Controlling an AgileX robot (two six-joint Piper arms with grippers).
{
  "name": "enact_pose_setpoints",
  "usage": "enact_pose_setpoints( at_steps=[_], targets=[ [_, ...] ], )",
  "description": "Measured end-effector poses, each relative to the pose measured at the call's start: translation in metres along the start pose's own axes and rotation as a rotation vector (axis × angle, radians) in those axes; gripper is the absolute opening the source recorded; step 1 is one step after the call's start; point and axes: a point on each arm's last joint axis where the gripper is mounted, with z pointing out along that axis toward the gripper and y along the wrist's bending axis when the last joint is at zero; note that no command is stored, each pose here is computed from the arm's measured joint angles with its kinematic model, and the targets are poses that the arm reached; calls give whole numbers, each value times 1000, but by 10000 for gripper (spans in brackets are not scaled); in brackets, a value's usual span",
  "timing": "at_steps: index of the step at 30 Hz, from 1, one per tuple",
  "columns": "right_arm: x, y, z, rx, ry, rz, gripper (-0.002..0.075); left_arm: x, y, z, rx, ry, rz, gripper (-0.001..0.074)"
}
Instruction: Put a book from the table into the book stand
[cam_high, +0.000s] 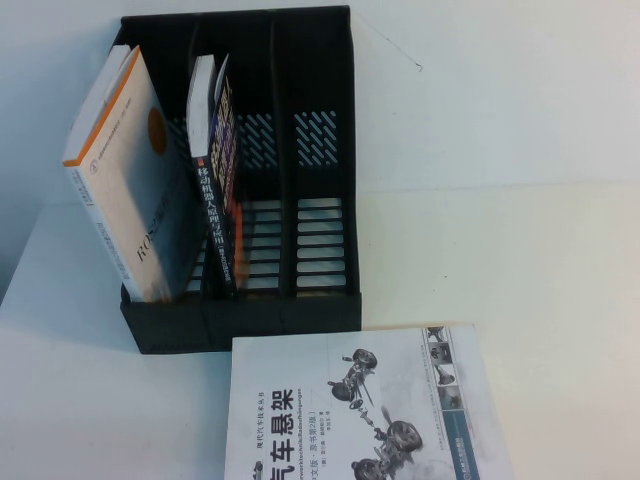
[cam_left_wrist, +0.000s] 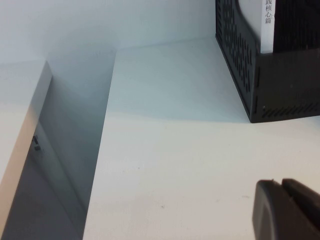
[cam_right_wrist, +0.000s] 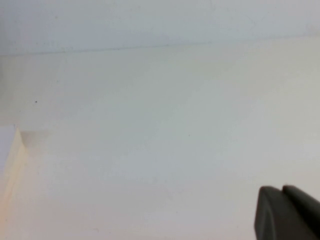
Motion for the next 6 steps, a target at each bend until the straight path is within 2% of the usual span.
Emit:
enact_pose_setpoints(
  at_steps=[6],
  targets=[
    [0,0,0,-2,0,-1,0,0,0,0,0,0,0,-3]
  ],
)
